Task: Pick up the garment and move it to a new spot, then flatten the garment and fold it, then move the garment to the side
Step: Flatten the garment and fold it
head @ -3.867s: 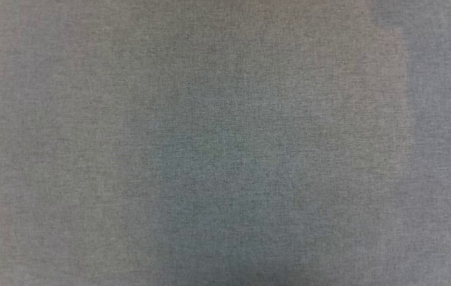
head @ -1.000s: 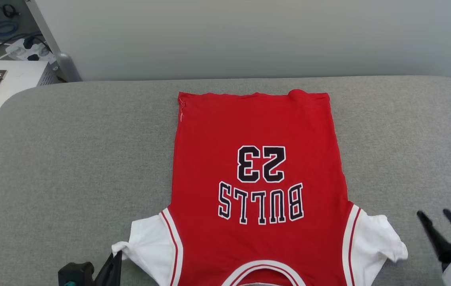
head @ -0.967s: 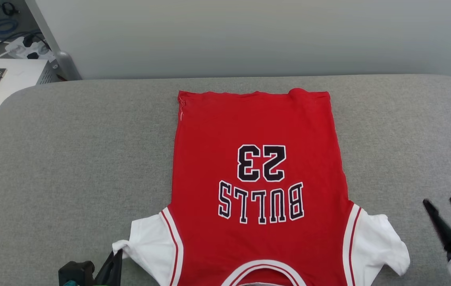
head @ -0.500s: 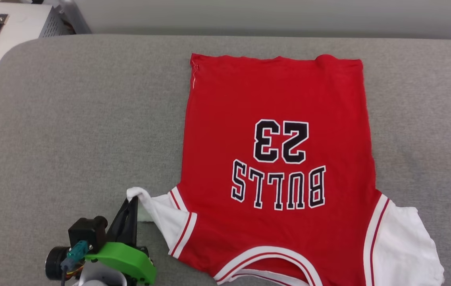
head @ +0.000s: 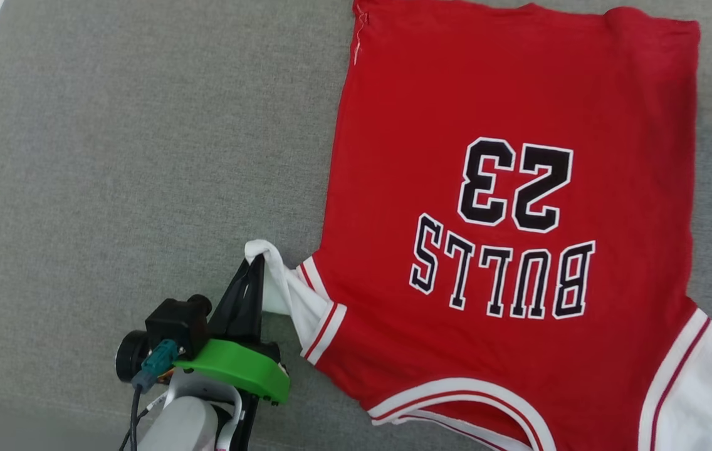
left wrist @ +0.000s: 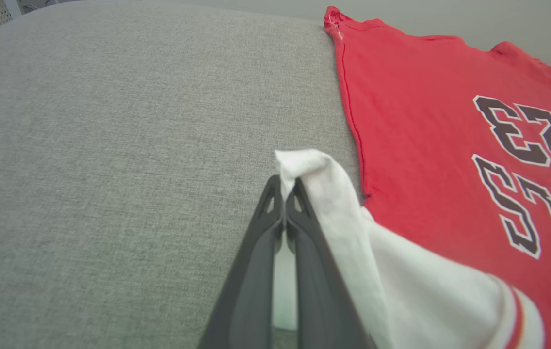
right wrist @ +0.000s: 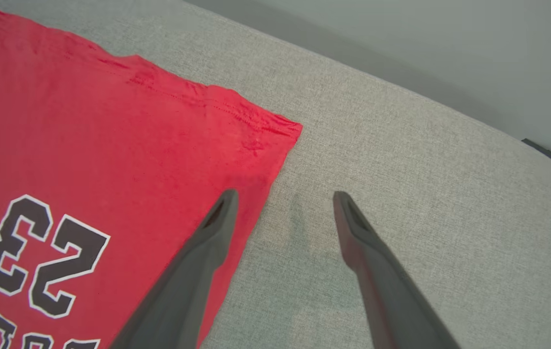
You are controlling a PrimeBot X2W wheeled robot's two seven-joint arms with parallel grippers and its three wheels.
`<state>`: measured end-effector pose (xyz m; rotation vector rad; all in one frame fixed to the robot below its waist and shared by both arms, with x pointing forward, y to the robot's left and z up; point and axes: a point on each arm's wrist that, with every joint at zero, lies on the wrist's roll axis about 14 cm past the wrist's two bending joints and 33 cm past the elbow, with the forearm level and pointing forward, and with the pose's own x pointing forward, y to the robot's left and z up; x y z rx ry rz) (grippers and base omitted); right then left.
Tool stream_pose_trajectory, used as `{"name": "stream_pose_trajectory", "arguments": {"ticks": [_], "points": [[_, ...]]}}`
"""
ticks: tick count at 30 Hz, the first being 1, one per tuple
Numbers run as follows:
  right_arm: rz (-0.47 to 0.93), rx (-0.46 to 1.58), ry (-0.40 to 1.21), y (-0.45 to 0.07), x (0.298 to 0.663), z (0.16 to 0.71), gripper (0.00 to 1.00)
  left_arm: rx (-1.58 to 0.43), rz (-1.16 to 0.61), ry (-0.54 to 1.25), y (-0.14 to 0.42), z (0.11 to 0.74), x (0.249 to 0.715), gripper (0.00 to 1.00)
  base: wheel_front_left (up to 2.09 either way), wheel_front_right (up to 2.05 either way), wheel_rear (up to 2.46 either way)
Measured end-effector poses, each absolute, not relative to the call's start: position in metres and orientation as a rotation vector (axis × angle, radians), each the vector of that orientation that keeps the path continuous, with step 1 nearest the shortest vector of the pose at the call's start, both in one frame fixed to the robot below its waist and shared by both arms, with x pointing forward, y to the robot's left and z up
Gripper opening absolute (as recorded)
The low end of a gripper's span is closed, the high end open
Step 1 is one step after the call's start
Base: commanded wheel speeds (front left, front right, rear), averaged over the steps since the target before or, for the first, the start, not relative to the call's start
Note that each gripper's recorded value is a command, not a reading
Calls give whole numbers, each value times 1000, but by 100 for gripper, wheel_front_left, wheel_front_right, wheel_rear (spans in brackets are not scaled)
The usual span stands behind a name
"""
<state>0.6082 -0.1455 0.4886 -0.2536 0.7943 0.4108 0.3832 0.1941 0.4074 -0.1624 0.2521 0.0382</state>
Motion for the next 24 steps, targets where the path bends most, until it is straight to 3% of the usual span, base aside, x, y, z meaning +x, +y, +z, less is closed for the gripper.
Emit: {"name": "stream_pose_trajectory", "arguments": {"ticks": [11, 21, 22, 23, 24], "points": [[409, -264, 1020, -129, 642, 407, 100, -145, 64, 314, 202, 378, 392, 0, 0, 0, 0], [438, -334, 1152, -118, 643, 349, 100, -128, 80, 331, 208, 364, 396, 0, 0, 0, 0], [436, -332, 1153, -120, 644, 349, 59, -128, 80, 330, 208, 364, 396, 0, 0, 0, 0], [437, -330, 1151, -120, 644, 351, 0, -125, 82, 328, 209, 365, 396, 0, 0, 0, 0], [435, -332, 1148, -121, 644, 352, 0, -123, 81, 326, 208, 365, 397, 0, 0, 0, 0]]}}
